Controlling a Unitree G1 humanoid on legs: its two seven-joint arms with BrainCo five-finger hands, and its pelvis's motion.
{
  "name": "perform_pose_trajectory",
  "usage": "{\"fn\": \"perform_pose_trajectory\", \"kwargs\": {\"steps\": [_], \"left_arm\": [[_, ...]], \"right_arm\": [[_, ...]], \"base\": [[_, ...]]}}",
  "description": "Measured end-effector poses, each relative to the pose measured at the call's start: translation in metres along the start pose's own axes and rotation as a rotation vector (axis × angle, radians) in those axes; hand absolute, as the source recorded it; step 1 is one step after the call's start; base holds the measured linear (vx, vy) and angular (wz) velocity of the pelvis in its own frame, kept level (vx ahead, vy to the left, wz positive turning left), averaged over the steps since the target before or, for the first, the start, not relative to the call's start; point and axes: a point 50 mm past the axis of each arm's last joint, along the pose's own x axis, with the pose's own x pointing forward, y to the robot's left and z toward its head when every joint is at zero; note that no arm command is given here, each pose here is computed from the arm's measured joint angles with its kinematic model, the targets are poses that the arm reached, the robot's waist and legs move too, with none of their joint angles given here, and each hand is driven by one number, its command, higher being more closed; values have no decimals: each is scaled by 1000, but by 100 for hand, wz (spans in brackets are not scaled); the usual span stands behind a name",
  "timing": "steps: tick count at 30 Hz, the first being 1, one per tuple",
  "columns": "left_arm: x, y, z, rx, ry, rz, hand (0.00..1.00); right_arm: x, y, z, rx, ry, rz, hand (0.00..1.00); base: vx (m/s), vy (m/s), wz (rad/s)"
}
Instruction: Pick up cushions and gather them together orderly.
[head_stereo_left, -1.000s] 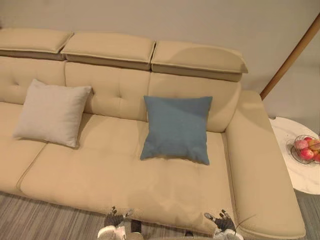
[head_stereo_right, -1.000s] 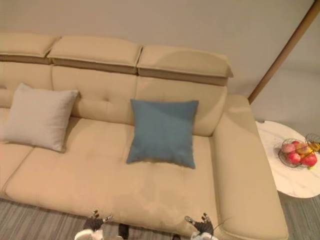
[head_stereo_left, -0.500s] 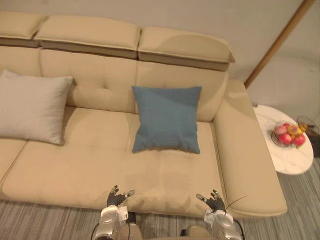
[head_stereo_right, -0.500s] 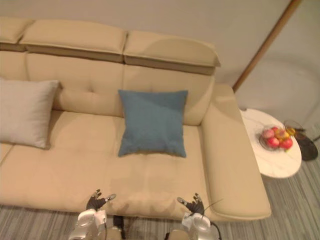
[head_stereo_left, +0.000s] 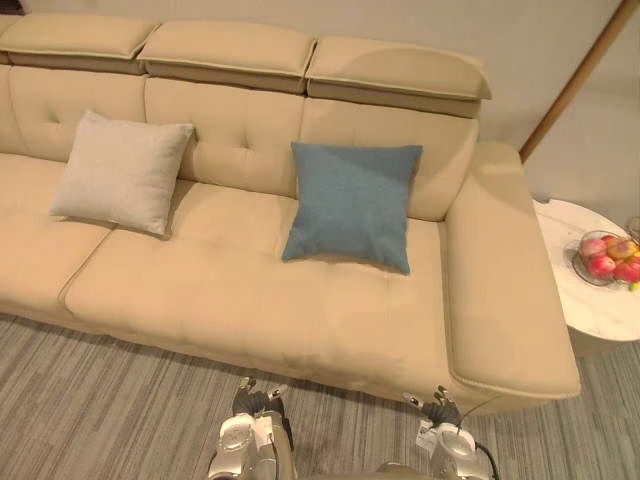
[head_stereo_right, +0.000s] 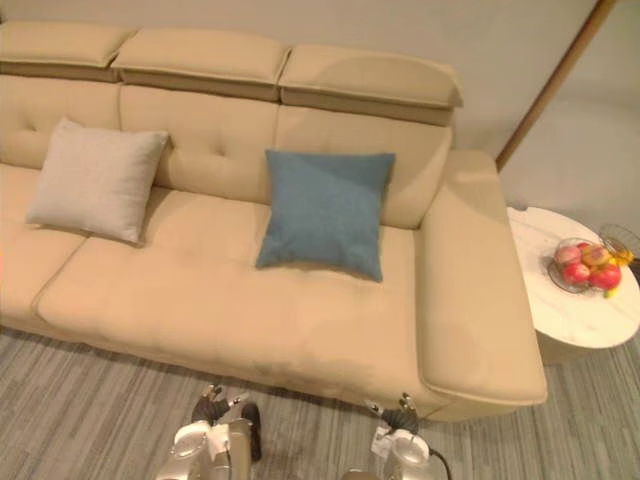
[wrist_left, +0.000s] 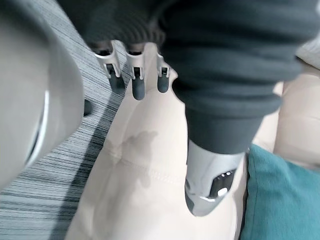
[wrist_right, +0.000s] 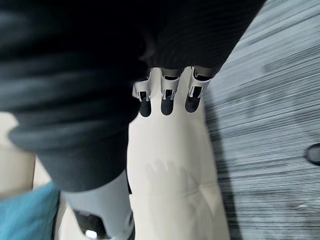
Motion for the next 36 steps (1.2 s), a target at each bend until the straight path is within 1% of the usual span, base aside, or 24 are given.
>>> {"fn": "perform_pose_trajectory", "kwargs": {"steps": [3,5,6,14,27,36], "left_arm": [[-3,0,-13,9,53,0,0],[-3,16,-16,46,66,33,0],[-2,20,-16,57,70,41,0],[-9,38,-38,105,159,78,0],[-13,46,-50,140,220,100,0],[-13,51,-50,147,224,111,0]], "right_arm": [[-3,-9,-14,13,53,-27,0],[-6,1,-27,36,116,-8,0],[-7,-1,-31,37,135,-12,0],[-5,-22,-40,76,189,-87,0],[1,-34,-33,103,188,-127,0],[-2,-34,-41,100,225,-130,0]], "base": [[-131,270,11],[-120,233,7],[-95,157,17],[-21,89,7],[57,-24,3],[12,5,-1]]}}
